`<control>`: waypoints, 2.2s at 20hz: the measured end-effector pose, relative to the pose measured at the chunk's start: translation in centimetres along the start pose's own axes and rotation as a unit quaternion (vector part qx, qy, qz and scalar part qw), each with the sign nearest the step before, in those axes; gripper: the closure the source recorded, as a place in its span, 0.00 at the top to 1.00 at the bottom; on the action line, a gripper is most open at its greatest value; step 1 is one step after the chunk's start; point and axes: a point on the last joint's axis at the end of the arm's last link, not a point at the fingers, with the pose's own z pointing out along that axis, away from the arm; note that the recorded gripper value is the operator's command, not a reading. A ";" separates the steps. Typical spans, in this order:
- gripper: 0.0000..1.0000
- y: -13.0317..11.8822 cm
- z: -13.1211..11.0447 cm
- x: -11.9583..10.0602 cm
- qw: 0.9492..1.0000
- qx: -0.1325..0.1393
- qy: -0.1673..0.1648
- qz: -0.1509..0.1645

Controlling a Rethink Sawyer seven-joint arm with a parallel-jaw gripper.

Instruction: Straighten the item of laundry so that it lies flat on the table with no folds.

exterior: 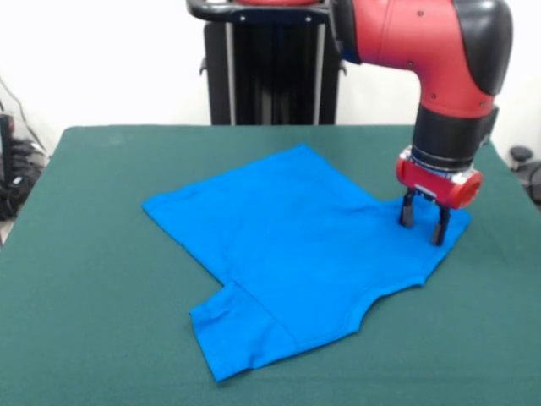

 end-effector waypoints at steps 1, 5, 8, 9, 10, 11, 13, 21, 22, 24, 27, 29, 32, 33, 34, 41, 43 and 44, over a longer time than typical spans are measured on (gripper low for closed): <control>1.00 0.0 0.0 0.0 1.000 0.001 -0.001 0.001; 1.00 0.2 0.1 0.1 1.000 0.003 -0.008 0.004; 1.00 0.3 0.1 0.3 1.000 0.005 -0.015 0.004; 1.00 0.4 0.1 0.3 1.000 0.006 -0.017 0.004; 1.00 0.4 0.1 0.3 1.000 0.006 -0.018 0.004; 1.00 0.4 0.1 0.3 1.000 0.007 -0.020 0.004; 1.00 0.5 0.1 0.4 1.000 0.008 -0.022 0.005; 1.00 0.9 0.2 0.2 1.000 0.018 -0.020 0.011; 1.00 0.9 0.1 0.2 1.000 0.019 -0.019 0.012; 1.00 1.1 0.1 0.0 1.000 0.019 -0.017 0.015; 1.00 1.3 0.2 -0.1 1.000 0.018 -0.018 0.017; 1.00 1.4 0.2 -0.2 1.000 0.017 -0.018 0.017; 1.00 1.4 0.2 -0.2 1.000 0.017 -0.018 0.018; 1.00 1.4 0.2 -0.2 1.000 0.017 -0.018 0.018; 1.00 1.4 0.2 -0.2 1.000 0.017 -0.018 0.019; 1.00 1.6 0.2 -0.3 0.999 0.020 -0.016 0.020; 1.00 1.6 0.2 -0.3 0.999 0.020 -0.016 0.020; 1.00 1.6 0.2 -0.3 0.999 0.020 -0.016 0.020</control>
